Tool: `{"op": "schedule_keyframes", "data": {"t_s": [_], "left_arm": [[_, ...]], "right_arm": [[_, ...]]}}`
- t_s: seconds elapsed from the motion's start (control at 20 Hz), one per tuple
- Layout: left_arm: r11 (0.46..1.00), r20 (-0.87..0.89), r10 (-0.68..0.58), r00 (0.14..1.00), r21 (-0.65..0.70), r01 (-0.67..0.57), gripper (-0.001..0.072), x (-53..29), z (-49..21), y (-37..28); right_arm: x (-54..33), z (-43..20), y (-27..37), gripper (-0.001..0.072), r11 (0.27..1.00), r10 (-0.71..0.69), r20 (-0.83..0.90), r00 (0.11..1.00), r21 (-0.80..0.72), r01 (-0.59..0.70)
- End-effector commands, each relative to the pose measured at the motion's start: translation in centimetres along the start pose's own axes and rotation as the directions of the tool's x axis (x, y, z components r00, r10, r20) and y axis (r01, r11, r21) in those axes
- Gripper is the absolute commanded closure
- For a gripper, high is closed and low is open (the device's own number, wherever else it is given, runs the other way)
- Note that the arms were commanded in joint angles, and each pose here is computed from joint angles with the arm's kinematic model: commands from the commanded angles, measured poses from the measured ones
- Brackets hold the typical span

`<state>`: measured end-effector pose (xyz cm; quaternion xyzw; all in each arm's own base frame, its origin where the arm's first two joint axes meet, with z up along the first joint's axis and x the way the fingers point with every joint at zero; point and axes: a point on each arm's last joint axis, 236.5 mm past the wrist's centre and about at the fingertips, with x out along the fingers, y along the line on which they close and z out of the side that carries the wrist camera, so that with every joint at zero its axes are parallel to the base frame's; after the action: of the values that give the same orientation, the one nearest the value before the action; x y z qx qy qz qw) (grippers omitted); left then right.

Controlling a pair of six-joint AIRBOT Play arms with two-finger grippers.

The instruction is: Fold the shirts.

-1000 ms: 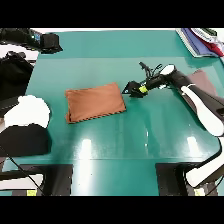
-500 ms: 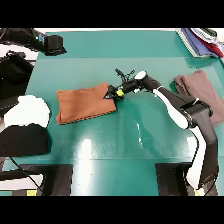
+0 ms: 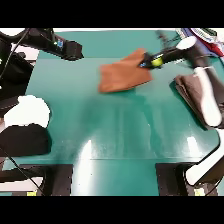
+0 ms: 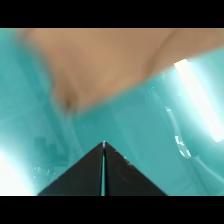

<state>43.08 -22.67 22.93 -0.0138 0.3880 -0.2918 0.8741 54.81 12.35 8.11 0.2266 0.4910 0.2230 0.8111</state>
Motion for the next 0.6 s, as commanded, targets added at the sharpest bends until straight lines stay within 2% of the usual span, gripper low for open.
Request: {"op": "schedule_keyframes", "data": {"t_s": [0.0,0.3,0.55], "left_arm": [[0.999,0.024,-0.029,0.999,0.032,0.028,0.0681,0.4,0.5,-2.0],[0.999,0.043,-0.052,0.998,0.016,0.051,0.0681,0.5,0.9,-2.9],[0.999,0.043,-0.051,0.998,-0.002,0.052,0.0681,0.5,0.9,-2.9]], "right_arm": [[-11.9,3.6,-9.0,0.0691,0.975,-0.203,0.174,0.963,0.130,0.182],[-20.5,4.2,-17.1,0.0691,0.924,-0.320,0.283,0.904,0.305,0.231],[-24.7,7.2,-15.2,0.0691,0.943,-0.295,0.408,0.864,0.271,0.194]]}}
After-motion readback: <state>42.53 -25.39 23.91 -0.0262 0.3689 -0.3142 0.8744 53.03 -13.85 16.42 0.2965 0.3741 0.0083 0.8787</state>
